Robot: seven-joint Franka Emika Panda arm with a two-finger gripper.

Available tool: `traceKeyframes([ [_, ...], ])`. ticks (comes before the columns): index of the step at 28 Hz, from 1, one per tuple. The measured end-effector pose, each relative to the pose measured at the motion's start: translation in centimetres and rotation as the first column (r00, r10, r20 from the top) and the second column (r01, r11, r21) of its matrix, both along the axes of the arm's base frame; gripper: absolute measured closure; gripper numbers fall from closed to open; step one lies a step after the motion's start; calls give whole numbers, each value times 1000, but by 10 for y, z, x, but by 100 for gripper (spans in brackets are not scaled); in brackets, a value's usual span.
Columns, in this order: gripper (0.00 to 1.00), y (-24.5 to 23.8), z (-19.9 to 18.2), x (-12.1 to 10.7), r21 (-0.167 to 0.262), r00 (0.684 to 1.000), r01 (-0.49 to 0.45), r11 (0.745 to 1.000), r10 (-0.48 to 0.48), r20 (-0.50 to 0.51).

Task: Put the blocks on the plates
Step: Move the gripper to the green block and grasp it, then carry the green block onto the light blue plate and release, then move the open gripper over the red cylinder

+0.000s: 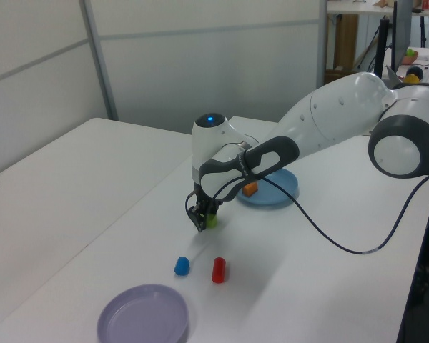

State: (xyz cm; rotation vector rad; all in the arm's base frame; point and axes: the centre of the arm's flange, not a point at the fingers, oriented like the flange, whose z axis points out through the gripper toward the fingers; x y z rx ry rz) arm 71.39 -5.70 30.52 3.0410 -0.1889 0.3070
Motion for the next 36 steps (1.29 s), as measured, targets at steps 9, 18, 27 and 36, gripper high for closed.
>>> traceKeyframes([
  [9, 66, -16, 19, 3, -6, 999, 23, 1000, -22, 34],
  [18, 66, -113, 66, -25, -24, 997, 73, 997, -73, -22],
  [27, 66, -182, 41, -63, -18, 988, 85, 996, -86, -125],
  [36, 66, -188, 33, -72, -8, 981, 93, 996, -93, -170],
])
